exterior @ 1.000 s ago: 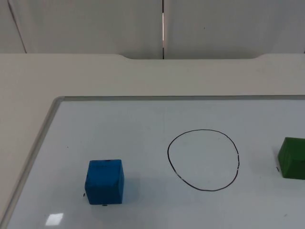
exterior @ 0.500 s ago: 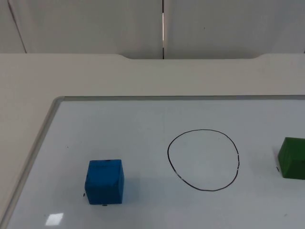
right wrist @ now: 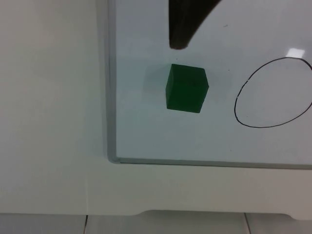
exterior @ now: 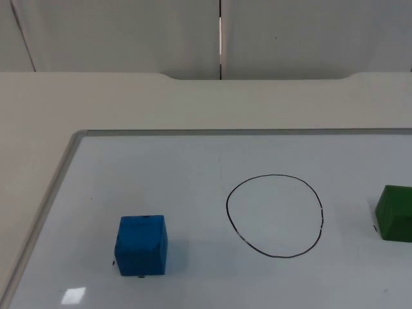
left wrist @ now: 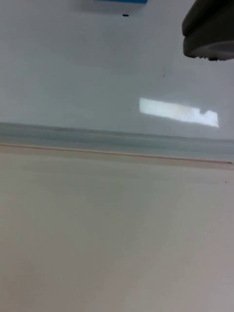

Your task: Push the two cubes into the marked area.

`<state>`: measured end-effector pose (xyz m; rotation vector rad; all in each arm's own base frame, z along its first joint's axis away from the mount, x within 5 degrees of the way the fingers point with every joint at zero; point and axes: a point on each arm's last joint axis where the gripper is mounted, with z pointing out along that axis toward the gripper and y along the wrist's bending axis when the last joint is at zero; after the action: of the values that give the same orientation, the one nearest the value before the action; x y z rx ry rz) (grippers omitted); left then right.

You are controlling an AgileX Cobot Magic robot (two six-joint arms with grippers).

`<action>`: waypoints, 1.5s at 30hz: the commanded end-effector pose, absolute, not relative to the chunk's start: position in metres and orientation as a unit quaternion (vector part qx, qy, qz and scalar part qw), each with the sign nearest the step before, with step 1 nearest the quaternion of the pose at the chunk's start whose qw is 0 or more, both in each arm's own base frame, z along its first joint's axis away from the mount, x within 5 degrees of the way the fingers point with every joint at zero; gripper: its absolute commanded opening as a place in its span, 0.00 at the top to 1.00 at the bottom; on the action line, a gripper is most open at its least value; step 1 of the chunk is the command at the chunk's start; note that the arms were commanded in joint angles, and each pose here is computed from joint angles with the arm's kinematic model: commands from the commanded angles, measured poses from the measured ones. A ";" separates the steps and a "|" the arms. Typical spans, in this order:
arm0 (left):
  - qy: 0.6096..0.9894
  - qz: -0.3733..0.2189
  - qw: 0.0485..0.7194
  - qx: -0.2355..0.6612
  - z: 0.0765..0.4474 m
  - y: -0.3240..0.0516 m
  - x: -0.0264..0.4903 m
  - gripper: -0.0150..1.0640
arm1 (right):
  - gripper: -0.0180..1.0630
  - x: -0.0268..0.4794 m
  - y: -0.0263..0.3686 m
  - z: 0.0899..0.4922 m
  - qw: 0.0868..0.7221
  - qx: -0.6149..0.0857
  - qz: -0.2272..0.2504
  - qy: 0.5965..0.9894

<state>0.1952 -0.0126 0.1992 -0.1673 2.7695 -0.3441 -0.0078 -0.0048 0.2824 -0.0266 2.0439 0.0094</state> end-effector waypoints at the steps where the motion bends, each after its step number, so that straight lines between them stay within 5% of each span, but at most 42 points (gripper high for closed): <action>1: 0.973 -0.140 0.177 -0.054 0.197 -0.017 0.200 0.98 | 0.01 -0.007 -0.004 0.280 0.521 -0.012 0.003 0.854; 29: 0.987 -0.125 0.090 -0.046 0.111 -0.060 0.230 0.99 | 0.01 -0.007 -0.004 0.280 0.521 -0.012 0.003 0.854; 45: 0.985 -0.124 0.098 -0.074 0.090 -0.086 0.232 0.99 | 0.01 -0.007 -0.004 0.280 0.521 -0.012 0.003 0.854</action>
<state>0.2316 -0.0838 0.0914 -0.1771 2.9237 -0.3597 -0.0078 -0.0048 0.2824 -0.0266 2.0439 0.0094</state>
